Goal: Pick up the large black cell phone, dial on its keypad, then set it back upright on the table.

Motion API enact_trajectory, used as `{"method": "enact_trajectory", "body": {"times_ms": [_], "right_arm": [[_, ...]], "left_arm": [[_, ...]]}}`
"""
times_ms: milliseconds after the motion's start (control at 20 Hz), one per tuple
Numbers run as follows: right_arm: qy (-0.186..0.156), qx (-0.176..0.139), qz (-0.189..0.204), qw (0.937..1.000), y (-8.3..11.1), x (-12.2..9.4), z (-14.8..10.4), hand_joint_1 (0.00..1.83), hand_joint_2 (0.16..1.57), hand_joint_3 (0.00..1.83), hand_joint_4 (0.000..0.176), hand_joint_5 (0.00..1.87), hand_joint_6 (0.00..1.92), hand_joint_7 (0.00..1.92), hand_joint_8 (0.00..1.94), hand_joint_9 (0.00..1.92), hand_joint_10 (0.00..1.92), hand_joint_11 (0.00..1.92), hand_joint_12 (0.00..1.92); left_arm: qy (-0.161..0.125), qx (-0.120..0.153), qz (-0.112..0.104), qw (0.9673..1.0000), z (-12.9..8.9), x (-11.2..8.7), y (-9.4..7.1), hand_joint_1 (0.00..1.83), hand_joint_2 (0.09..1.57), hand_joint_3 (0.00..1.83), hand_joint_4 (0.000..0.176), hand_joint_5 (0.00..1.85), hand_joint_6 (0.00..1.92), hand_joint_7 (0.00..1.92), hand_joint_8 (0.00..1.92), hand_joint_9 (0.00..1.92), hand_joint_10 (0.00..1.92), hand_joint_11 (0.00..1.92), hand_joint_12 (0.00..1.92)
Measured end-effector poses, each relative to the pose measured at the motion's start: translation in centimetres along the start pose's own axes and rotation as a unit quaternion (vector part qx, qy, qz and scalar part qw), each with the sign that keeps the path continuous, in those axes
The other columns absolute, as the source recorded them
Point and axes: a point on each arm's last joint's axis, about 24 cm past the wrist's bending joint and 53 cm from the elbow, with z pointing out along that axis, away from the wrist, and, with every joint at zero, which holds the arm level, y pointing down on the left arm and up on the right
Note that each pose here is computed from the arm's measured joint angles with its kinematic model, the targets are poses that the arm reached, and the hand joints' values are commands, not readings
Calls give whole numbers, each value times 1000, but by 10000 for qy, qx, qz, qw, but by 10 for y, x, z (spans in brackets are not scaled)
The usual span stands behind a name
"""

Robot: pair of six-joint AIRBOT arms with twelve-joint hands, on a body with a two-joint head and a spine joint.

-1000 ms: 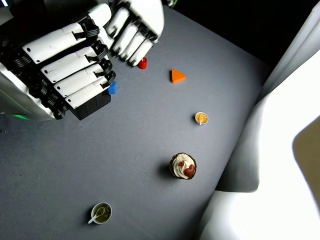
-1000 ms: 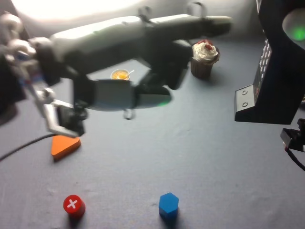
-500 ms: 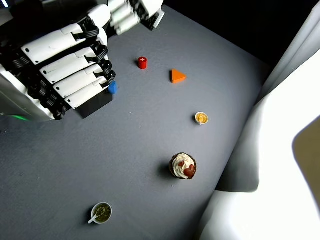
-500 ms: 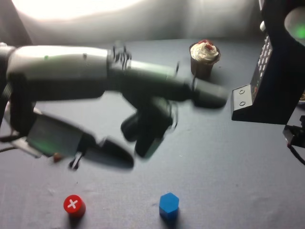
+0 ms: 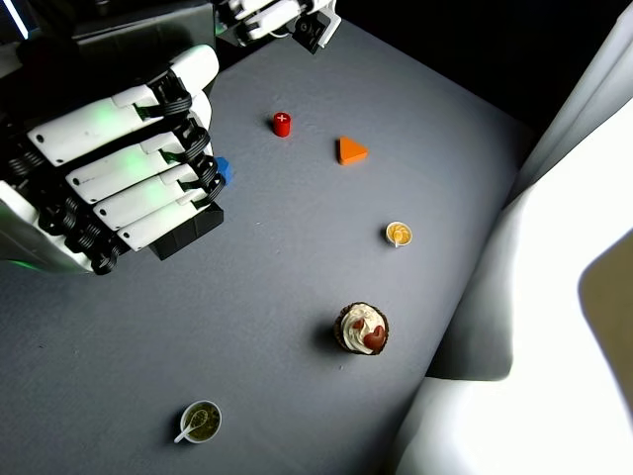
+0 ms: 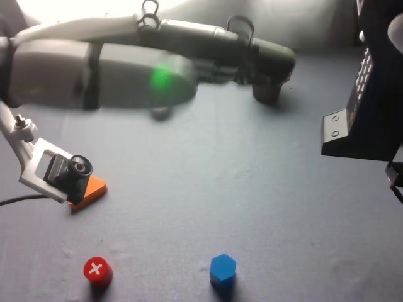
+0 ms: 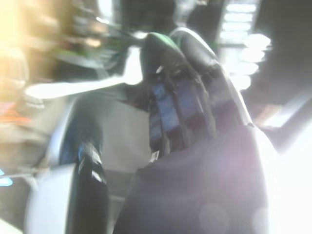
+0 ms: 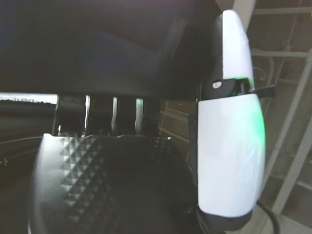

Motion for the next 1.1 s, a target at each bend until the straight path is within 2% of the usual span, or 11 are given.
{"method": "enact_trajectory", "body": {"times_ms": [100, 200, 250, 300, 400, 450, 500, 550, 650, 850, 1100], "right_arm": [[-69, -24, -82, 9999, 1, -8, -2, 1361, 1158, 0, 0, 934, 965, 798, 1208, 838, 1385, 880, 1226], [-236, -37, -177, 9996, 2, -22, -4, 1366, 1145, 0, 0, 958, 928, 826, 1162, 863, 1348, 906, 1181], [-244, -40, -232, 9994, 2, -26, -5, 1460, 1122, 3, 0, 954, 884, 839, 1087, 846, 1249, 930, 1405], [-245, -49, -289, 9993, 1, -30, -6, 1479, 1116, 0, 0, 964, 877, 843, 1055, 850, 1213, 937, 1440], [-310, -42, -373, 9988, -3, -40, -8, 1373, 1135, 0, 0, 965, 941, 842, 1108, 893, 1297, 926, 1155], [-378, -55, -417, 9984, -4, -47, -10, 1452, 1183, 1, 0, 806, 1087, 707, 1221, 737, 1372, 816, 1505], [-410, -67, -444, 9981, -6, -51, -11, 1474, 1147, 0, 0, 905, 936, 779, 1152, 792, 1300, 875, 1527], [-453, -88, -497, 9977, -8, -57, -13, 1389, 1140, 0, 0, 958, 921, 824, 1131, 864, 1320, 884, 1269], [-463, -111, -569, 9972, -10, -65, -17, 1365, 1150, 0, 0, 954, 936, 803, 1175, 864, 1358, 909, 1182], [-372, -273, -581, 9972, -17, -72, -20, 1360, 1159, 0, 0, 949, 947, 780, 1222, 842, 1376, 895, 1184], [-474, -335, -574, 9967, -27, -80, -24, 1358, 1166, 1, 0, 954, 942, 754, 1231, 822, 1418, 887, 1195]], "left_arm": [[-277, -665, -682, 9951, -2, -8, 34, 1, 1216, 0, 0, 235, 2, 223, 2, 163, 2, 0, 402], [-492, -1107, -1298, 9841, -3, -7, 60, 0, 1199, 0, 3, 193, 2, 170, 0, 127, 5, 0, 279], [-590, -1211, -1505, 9794, -4, -7, 66, 0, 1192, 0, 5, 170, 0, 155, 0, 121, 3, 0, 274], [-674, -1249, -1556, 9776, -5, -9, 68, 0, 1187, 0, 2, 160, 0, 145, 1, 118, 1, 0, 251], [-701, -1208, -1620, 9769, -5, -8, 66, 0, 1180, 0, 1, 144, 0, 141, 0, 114, 0, 0, 234], [-701, -1202, -1634, 9767, -5, -8, 66, 0, 1175, 0, 1, 132, 0, 138, 0, 111, 0, 0, 232], [-702, -1222, -1635, 9764, -6, -8, 67, 0, 1177, 0, 0, 126, 0, 139, 0, 111, 0, 0, 233], [-726, -1252, -1598, 9765, -8, -10, 67, 0, 1180, 0, 0, 159, 1, 170, 1, 145, 2, 0, 322], [-848, -1093, -1697, 9757, -8, -16, 60, 0, 1188, 2, 0, 153, 0, 190, 4, 161, 4, 0, 321], [-1299, -591, -2105, 9671, -9, -36, 43, 0, 1204, 6, 0, 138, 4, 159, 1, 126, 0, 0, 263], [-1325, -877, -2079, 9652, -14, -26, 57, 28, 1204, 0, 4, 176, 2, 189, 4, 157, 2, 0, 374]]}}
